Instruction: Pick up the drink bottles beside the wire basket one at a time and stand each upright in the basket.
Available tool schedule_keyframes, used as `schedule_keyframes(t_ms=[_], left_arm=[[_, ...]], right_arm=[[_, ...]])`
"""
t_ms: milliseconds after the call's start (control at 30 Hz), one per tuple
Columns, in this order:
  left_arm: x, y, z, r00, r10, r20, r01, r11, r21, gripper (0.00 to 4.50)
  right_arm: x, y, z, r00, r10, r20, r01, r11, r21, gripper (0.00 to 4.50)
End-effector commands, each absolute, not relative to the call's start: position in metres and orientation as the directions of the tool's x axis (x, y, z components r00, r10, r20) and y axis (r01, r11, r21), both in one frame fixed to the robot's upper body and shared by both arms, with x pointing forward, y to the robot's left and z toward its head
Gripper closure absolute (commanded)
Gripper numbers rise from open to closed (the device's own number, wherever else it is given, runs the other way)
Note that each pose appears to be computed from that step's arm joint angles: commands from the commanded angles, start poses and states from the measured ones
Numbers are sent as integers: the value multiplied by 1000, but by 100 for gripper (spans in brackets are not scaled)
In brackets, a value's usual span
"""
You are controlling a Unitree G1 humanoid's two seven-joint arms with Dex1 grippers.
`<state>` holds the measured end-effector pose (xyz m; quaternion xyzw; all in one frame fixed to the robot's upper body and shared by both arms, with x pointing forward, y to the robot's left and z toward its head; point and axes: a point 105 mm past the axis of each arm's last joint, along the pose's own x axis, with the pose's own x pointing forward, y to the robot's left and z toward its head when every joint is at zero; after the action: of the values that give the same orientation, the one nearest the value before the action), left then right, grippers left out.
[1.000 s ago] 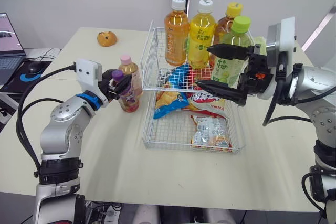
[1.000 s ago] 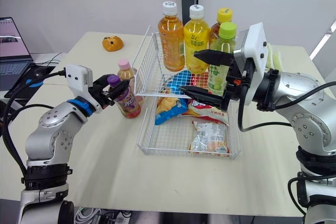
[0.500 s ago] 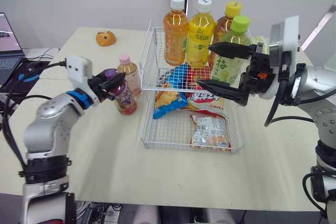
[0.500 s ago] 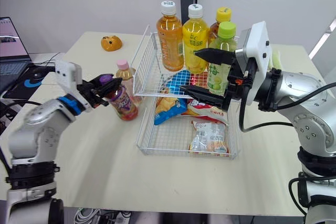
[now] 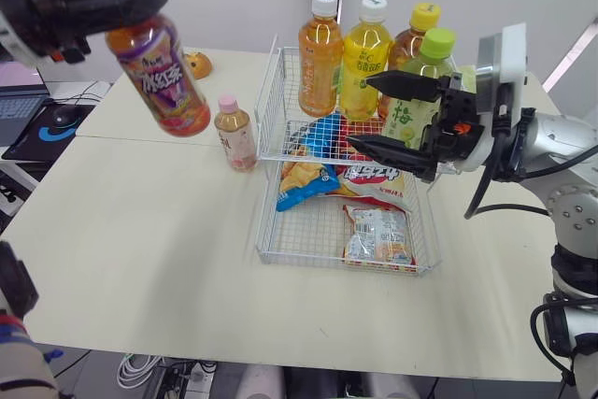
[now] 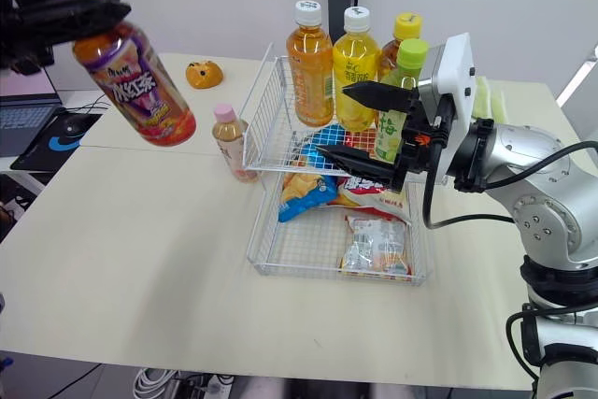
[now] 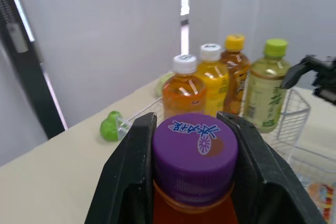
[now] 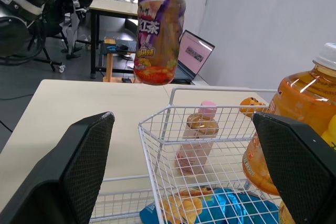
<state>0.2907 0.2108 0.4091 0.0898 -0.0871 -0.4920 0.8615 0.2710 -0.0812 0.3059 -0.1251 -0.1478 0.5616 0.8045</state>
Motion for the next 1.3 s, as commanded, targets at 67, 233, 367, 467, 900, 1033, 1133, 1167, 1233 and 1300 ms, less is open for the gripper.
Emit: schedule_keyframes(t_ms=[67, 233, 367, 467, 900, 1033, 1133, 1167, 1233, 1300], left_arm=[[273, 176, 443, 300, -948, 107, 901, 318, 295, 311], [278, 138, 443, 123, -987, 102, 942, 148, 300, 311], [296, 104, 433, 55, -993, 104, 942, 86, 324, 311], [313, 81, 422, 53, -992, 111, 931, 90, 353, 311], [348, 34, 377, 65, -993, 96, 928, 96, 361, 311], [346, 28, 369, 27, -996, 80, 939, 52, 340, 276], [347, 26, 368, 21, -995, 96, 944, 51, 325, 187], [346, 25, 368, 17, -995, 100, 944, 49, 327, 155], [344, 24, 372, 6, -992, 124, 943, 47, 330, 89], [341, 25, 380, -9, -988, 156, 942, 44, 332, 25]], right_arm=[[262, -92, 322, 366, 920, 140, -817, 390, -425, 0], [255, -99, 322, 420, 896, 141, -789, 438, -431, 0], [248, -107, 321, 479, 866, 144, -756, 491, -433, 0], [244, -112, 319, 524, 839, 145, -730, 531, -431, 0], [232, -121, 317, 620, 772, 141, -667, 612, -425, 0], [231, -122, 317, 629, 765, 138, -661, 619, -424, 0], [231, -121, 317, 628, 766, 139, -662, 620, -422, 0], [231, -120, 317, 627, 767, 139, -664, 619, -420, 0], [231, -120, 316, 625, 769, 138, -667, 617, -418, 0], [232, -120, 316, 623, 770, 137, -670, 615, -415, 0]])
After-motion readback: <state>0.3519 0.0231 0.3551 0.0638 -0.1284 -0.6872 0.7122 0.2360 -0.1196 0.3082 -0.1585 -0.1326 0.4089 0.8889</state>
